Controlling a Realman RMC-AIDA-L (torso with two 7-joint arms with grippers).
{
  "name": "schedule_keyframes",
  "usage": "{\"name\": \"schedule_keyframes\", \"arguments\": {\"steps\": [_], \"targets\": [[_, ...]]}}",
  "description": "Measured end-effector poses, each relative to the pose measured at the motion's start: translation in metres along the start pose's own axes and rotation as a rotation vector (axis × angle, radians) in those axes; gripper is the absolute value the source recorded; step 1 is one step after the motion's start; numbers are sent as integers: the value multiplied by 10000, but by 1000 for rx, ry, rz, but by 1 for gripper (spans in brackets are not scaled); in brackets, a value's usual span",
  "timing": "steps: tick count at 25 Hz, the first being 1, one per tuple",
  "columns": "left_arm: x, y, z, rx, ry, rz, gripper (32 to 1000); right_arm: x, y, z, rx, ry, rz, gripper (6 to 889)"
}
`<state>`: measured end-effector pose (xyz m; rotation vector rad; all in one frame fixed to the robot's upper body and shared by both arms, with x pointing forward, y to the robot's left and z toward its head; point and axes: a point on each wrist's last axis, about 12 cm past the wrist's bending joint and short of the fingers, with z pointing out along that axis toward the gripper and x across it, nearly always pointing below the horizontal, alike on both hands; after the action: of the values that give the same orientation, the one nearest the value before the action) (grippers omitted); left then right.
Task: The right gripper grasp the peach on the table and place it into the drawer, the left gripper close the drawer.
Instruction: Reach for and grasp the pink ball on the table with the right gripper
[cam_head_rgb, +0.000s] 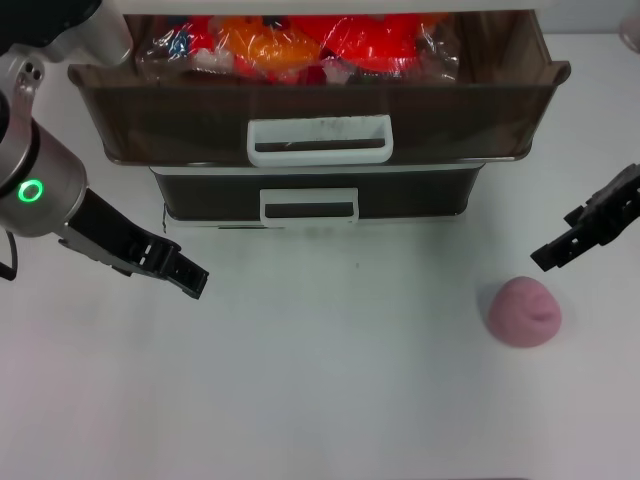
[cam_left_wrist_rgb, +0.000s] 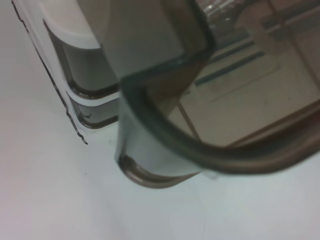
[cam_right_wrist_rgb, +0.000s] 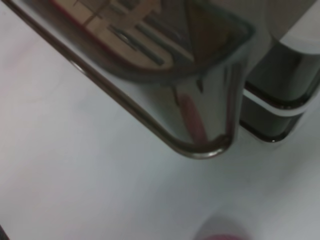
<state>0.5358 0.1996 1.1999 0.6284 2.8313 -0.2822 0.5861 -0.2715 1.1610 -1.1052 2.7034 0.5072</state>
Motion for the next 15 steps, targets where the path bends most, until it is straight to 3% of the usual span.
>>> {"name": "schedule_keyframes", "arguments": {"steps": [15], "targets": [[-3,3,-6,-1,-2,1,876,10,-5,-21,10,-4,-4,812]]}}
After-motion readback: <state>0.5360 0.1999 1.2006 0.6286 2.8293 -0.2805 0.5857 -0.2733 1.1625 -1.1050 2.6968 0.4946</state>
